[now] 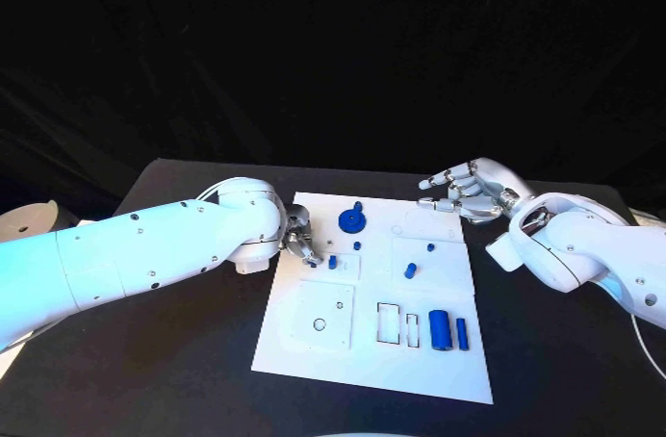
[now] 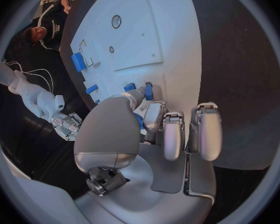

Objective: Assemble the parts on the task board

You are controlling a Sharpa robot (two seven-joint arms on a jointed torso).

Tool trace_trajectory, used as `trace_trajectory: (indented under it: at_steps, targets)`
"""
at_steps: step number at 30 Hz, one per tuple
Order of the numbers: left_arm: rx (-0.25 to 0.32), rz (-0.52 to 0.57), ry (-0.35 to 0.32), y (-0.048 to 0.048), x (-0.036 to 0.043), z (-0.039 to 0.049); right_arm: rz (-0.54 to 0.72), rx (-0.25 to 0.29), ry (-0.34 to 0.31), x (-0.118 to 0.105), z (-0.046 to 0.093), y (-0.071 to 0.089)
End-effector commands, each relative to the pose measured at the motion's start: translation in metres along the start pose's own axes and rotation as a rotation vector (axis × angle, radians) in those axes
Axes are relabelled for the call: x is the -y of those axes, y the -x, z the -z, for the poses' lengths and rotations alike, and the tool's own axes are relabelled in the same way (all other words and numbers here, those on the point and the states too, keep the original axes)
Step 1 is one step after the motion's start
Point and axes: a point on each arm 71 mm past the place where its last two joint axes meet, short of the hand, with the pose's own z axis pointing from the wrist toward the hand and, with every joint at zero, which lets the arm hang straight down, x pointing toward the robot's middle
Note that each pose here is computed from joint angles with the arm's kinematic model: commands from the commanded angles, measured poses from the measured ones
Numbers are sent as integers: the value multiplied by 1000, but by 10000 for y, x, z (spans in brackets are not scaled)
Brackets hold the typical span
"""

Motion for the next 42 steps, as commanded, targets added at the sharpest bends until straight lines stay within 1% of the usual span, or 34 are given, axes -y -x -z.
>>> trace_trajectory:
  at_steps: [1,6,20,29,42]
  targets:
    - [-41,-30,25,-65,-6,-22,2,-17,4,-4,-3,-23]
    - [-47,-34,24,-74,2,-27,2,-19,4,-4,-3,-30]
    - [-62,-39,29,-83,-13,-32,1,-23,4,-6,-1,-43]
    - [-80,-42,44,-88,-29,-43,1,-24,5,-12,0,-48]
    - [-77,-39,51,-82,-27,-54,2,-23,5,-15,4,-49]
